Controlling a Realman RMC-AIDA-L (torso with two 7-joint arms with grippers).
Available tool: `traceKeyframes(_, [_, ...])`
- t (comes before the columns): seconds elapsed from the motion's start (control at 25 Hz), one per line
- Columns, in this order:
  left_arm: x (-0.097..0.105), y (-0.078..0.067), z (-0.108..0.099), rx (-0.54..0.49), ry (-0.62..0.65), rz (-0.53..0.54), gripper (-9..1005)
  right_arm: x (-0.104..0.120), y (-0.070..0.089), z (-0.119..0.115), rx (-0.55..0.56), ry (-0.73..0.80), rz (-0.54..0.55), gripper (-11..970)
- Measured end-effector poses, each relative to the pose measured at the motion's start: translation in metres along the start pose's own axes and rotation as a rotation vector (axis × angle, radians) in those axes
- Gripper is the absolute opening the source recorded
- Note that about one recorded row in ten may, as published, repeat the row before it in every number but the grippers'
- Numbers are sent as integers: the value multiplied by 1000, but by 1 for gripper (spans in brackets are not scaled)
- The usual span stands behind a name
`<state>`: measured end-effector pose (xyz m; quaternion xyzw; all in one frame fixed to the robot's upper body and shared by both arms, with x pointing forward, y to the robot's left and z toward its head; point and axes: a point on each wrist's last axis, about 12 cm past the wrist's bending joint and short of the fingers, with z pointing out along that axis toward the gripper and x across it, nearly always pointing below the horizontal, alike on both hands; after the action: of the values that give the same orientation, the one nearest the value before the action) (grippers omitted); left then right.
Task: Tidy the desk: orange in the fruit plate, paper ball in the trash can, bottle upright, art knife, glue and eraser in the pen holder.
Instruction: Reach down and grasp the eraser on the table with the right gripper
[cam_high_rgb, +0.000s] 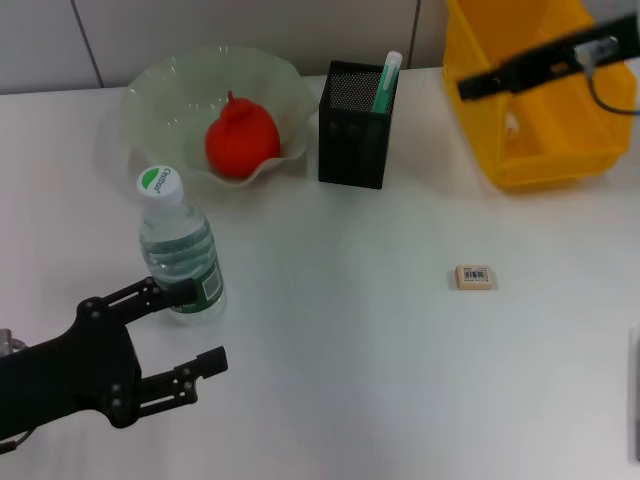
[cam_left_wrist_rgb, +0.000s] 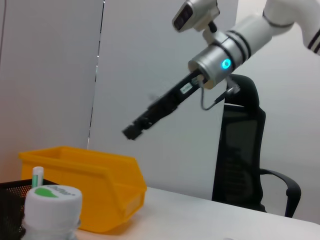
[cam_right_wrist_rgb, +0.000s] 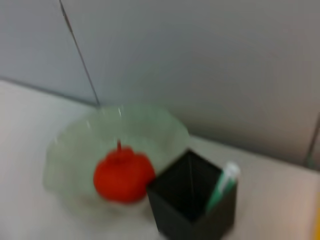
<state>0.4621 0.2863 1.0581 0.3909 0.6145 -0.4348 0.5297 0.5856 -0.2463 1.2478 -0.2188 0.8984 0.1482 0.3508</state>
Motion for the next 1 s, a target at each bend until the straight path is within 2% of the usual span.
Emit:
traceKeyframes(0.04, [0, 0, 0, 3, 0, 7, 785, -3, 4, -7, 39, 91, 4, 610])
traceKeyframes(0.12, [-1, 0, 1, 4, 0, 12, 785, -4, 6, -9, 58, 142, 9, 608])
traceKeyframes(0.16, [-1, 1, 1, 7, -1, 21, 785, -5, 7, -11, 89, 238, 21, 607])
traceKeyframes(0.36, [-2, 1, 2, 16, -1, 44, 785, -4, 11, -6, 161, 465, 44, 600])
traceKeyframes(0.4, [-2, 1, 2, 16, -1, 44, 785, -4, 11, -6, 161, 465, 44, 599])
traceKeyframes(0.44, [-2, 1, 2, 17, -1, 46, 785, 0, 13, 0, 159, 556, 54, 597])
traceKeyframes(0.64, [-3, 2, 3, 19, -1, 54, 785, 13, 9, 15, 123, 701, 96, 591])
traceKeyframes(1.0, [-7, 6, 4, 26, 4, 81, 785, 33, -6, 30, 116, 770, 166, 579])
